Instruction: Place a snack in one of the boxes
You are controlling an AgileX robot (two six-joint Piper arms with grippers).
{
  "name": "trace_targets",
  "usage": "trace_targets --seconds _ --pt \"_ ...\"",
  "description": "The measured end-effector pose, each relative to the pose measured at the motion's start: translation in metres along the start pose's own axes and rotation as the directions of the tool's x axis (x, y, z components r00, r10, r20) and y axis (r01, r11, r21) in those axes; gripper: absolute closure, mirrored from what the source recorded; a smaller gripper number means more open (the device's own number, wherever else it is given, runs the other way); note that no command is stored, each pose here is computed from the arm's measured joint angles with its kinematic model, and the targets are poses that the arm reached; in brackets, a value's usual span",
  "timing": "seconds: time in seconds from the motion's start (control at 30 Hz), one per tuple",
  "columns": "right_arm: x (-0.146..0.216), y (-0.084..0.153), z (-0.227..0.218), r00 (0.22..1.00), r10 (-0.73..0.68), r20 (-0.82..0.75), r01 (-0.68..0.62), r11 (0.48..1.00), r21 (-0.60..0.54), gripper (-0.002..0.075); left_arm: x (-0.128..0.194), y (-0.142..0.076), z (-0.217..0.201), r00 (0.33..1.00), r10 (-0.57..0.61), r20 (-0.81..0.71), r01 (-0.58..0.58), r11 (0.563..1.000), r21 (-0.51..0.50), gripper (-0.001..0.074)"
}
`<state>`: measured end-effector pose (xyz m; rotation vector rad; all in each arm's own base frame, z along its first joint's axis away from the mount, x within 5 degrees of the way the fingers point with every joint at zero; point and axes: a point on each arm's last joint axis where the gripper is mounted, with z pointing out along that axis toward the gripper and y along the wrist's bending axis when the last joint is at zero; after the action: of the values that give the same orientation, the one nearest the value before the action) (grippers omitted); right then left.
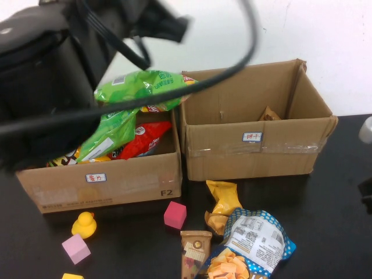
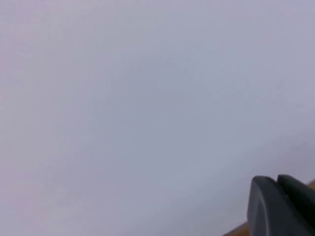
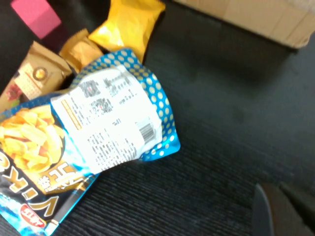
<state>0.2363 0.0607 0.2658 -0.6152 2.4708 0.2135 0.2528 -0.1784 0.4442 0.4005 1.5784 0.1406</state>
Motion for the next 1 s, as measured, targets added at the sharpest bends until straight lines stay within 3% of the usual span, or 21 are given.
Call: trace_targets --seconds 0.17,0.37,0.63,1.0 --pt "0.0 0.003 -0.013 0.999 -0.017 0.034 0.017 1.0 0.006 0.0727 -0.022 -0.033 -0.028 0.98 -0.175 0.095 0.147 0.959 0.243 0.0736" --pt "0.003 0.009 -0.036 0.996 -0.035 0.081 0.034 0.999 0.012 0.0727 -0.036 -0.062 -0.054 0.96 -0.25 0.127 0.174 0.886 0.429 0.0736" --pt "0.023 0.027 -0.079 0.974 -0.039 0.225 0.041 0.999 -0.006 0.0727 -0.04 -0.061 -0.095 0.949 -0.262 0.173 0.134 0.836 0.531 0.0736" --pt "0.114 0.056 -0.086 0.936 -0.113 0.332 0.121 0.993 -0.002 0.0727 -0.005 -0.057 -0.105 0.972 -0.195 0.135 0.093 0.839 0.537 0.0736"
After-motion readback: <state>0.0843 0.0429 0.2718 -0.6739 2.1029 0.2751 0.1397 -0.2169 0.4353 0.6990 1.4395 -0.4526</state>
